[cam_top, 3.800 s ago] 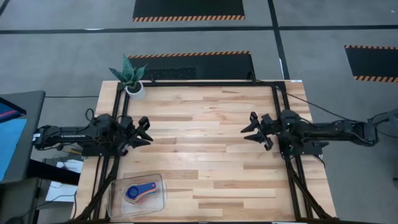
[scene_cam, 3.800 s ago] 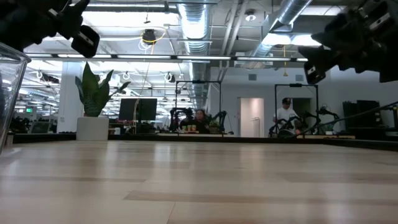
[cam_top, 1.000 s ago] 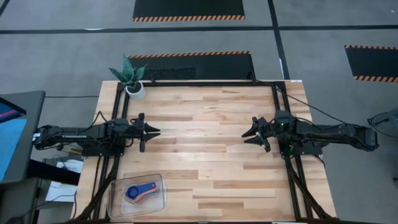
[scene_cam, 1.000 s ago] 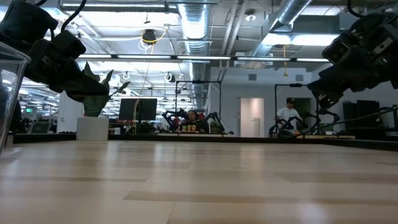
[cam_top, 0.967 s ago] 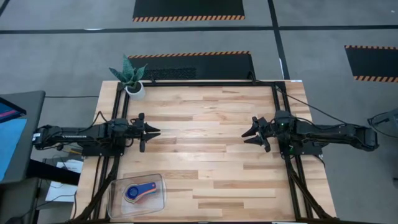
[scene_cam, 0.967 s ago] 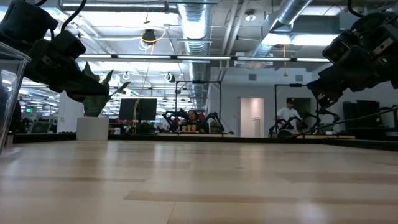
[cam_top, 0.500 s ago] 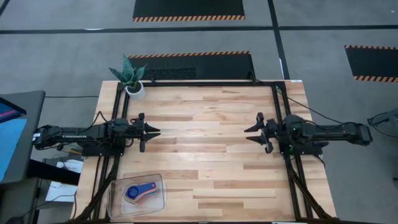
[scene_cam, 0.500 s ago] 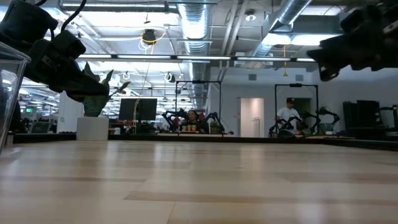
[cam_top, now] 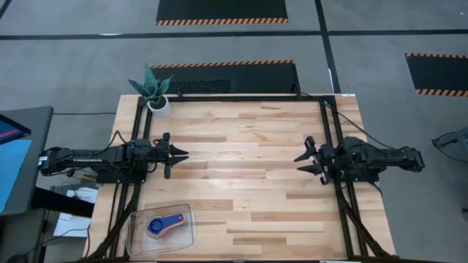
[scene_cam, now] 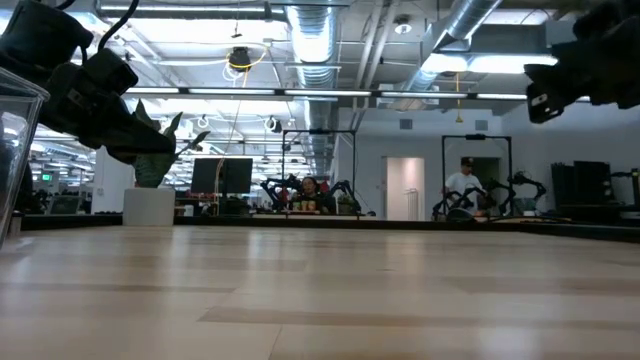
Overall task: Nest measuring cups in basket
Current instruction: Return to Home Position
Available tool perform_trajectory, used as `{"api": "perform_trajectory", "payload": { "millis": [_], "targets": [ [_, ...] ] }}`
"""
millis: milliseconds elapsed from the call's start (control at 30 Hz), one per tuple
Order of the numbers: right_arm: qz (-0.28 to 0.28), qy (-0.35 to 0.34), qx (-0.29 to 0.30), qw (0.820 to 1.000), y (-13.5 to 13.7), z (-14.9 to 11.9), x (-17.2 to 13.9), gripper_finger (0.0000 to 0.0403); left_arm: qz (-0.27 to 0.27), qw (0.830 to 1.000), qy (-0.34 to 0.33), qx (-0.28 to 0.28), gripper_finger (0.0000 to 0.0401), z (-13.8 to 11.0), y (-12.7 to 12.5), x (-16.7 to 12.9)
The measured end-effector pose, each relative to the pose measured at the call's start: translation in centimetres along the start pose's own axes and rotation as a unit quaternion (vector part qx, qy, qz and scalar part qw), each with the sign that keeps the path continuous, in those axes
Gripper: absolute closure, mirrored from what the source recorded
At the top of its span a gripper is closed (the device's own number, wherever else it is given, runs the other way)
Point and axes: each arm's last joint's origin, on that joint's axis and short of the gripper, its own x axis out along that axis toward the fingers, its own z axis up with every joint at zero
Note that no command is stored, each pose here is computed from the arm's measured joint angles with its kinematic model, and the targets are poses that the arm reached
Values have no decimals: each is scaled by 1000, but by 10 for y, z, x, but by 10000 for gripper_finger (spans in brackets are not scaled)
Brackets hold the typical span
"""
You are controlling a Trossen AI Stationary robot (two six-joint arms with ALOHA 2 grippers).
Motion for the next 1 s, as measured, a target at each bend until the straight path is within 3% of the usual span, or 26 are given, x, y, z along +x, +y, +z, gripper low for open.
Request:
{"api": "perform_trajectory", "payload": {
  "millis": [633, 1000],
  "targets": [
    [-4, 28, 8, 1000, -1, -5, 2, 226, 0, 1000, -3, 0, 328, 0, 0, 0],
    [-4, 29, 8, 1000, -1, -5, 2, 226, -26, 989, -144, -1, 328, 20, -4, -22]
  ]
}}
